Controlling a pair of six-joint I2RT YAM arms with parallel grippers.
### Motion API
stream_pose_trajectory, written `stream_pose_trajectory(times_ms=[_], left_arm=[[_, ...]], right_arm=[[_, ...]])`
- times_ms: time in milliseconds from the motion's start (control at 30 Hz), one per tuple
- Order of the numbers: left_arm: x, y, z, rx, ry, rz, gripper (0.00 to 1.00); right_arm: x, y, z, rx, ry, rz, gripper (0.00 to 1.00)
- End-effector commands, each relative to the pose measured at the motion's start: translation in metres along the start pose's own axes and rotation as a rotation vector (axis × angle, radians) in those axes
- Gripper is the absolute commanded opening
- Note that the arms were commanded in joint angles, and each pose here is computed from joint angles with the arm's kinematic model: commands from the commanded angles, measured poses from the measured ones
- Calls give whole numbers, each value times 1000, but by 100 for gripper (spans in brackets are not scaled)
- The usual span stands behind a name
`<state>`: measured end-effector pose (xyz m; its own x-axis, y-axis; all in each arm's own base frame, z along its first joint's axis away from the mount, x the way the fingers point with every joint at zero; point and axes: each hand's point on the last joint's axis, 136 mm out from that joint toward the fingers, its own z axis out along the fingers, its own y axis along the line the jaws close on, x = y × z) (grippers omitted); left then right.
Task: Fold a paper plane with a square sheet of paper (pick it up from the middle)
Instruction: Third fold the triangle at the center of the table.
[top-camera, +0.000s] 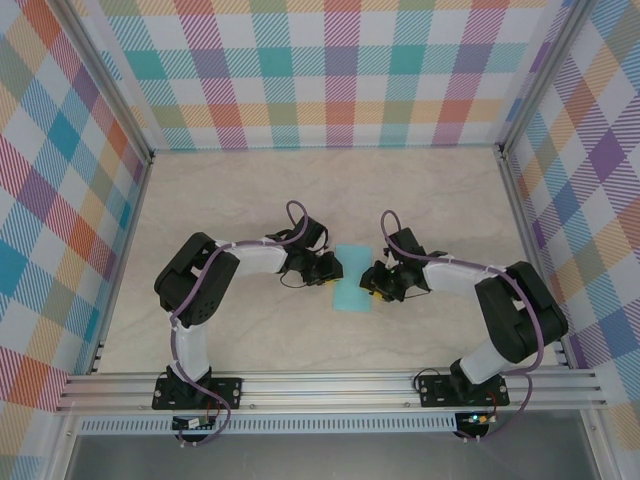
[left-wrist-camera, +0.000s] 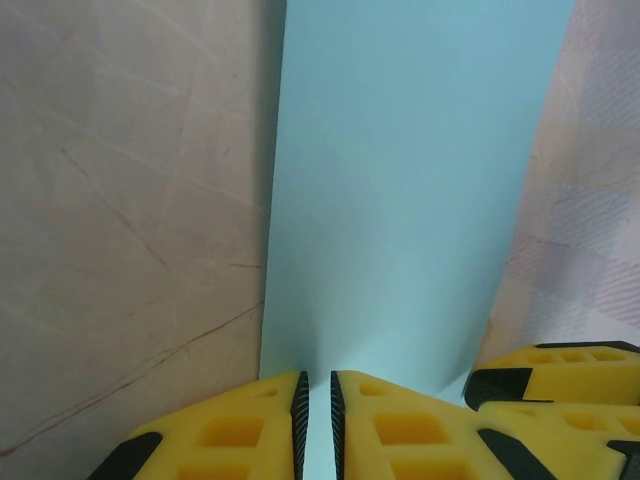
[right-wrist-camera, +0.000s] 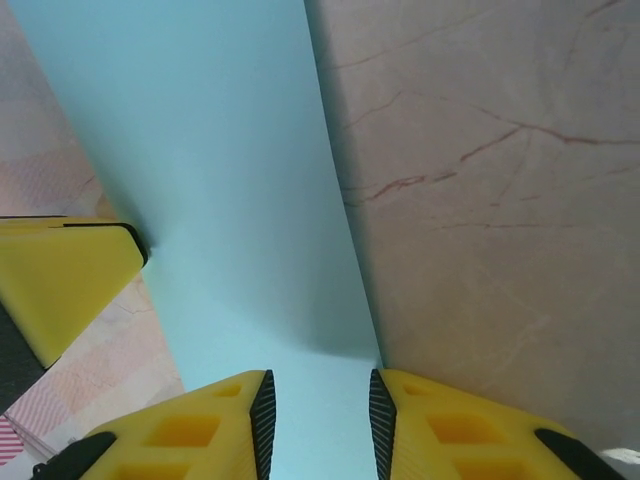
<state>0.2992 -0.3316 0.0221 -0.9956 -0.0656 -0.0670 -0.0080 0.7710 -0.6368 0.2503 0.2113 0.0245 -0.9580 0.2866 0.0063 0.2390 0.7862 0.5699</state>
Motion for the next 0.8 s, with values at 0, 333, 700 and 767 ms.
stream_pose_trajectory(times_ms=[0,333,700,767], left_arm=[[15,17,11,-47,42,-12,17],[16,19,12,-53,48,-14,17],[15,18,12,-52,48,-14,17],[15,17,12,-50,49,-13,17]], right_arm=[[-5,-2,-10,21,-40,-30,34],[1,-5,4,-13,19,-6,34],[3,6,1,-67,24,-20,33],[1,10,-2,-83,14,-23,33]])
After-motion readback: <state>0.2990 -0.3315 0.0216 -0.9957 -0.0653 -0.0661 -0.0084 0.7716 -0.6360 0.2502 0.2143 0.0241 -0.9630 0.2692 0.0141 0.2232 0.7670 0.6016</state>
